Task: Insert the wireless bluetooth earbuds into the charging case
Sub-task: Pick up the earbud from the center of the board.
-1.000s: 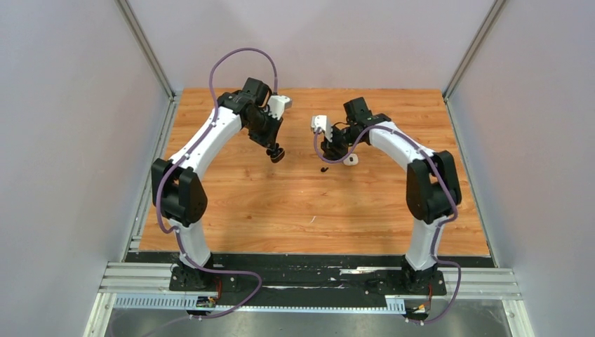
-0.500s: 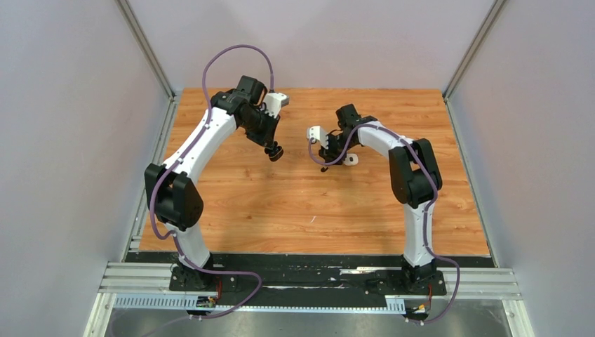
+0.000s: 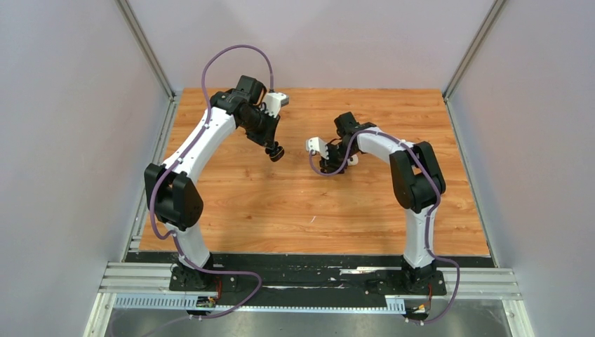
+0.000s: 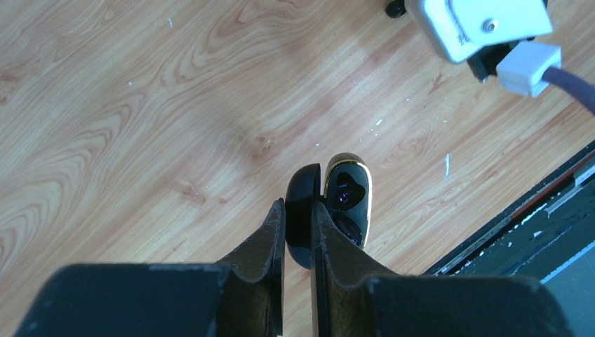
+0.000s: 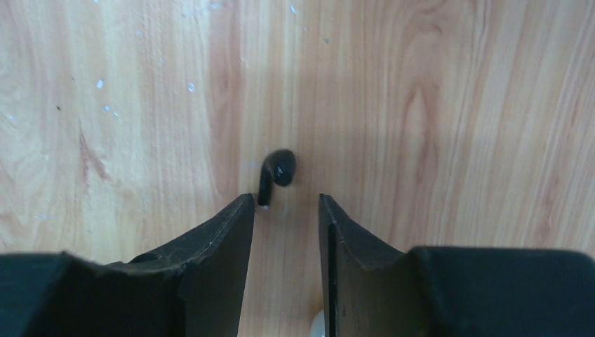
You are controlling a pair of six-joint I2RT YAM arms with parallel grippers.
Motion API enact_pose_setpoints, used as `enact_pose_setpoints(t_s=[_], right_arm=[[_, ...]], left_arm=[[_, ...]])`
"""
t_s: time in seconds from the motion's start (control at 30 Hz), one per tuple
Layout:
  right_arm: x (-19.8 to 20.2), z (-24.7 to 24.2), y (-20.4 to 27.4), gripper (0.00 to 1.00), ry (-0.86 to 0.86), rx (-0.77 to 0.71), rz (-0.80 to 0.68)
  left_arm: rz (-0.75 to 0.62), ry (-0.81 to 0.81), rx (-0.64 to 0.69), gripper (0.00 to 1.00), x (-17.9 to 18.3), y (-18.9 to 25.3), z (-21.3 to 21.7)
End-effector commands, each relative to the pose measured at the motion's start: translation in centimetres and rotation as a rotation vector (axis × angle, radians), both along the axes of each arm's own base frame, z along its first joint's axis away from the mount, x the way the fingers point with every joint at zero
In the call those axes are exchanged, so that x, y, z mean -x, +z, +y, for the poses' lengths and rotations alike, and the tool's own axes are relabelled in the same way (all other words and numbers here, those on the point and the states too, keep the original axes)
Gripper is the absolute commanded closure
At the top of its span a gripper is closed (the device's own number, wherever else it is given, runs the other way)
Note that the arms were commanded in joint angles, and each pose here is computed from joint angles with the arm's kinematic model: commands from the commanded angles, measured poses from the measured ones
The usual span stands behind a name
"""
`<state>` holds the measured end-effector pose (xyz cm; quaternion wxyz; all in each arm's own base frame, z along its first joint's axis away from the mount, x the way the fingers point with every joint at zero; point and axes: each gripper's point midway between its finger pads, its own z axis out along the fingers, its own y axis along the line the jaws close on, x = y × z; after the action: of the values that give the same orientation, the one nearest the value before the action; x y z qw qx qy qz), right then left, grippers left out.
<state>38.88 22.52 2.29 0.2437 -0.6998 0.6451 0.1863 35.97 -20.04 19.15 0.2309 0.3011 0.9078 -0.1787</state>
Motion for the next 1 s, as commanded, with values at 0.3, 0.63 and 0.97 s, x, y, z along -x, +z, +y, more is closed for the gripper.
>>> enact_pose_setpoints(t_s=[0.3,0.63,0.97], right_arm=[[2.0,2.1,3.2,0.61,0.037,-0.045,0.055],[-1.1,1.4,3.5,0.61,-0.042,-0.068,0.068],[-2.4,0.7,1.8,0.62,-0.033,-0.04,0.055]], left_arm=[[0.003,-0.004,0.016,1.0,0.7,0.5,0.1],[-0.003,-0.011,0.015,1.0,0.8,0.6,0.2],[-0.012,-0.015,0.005,1.0,1.0,0.7,0.5]])
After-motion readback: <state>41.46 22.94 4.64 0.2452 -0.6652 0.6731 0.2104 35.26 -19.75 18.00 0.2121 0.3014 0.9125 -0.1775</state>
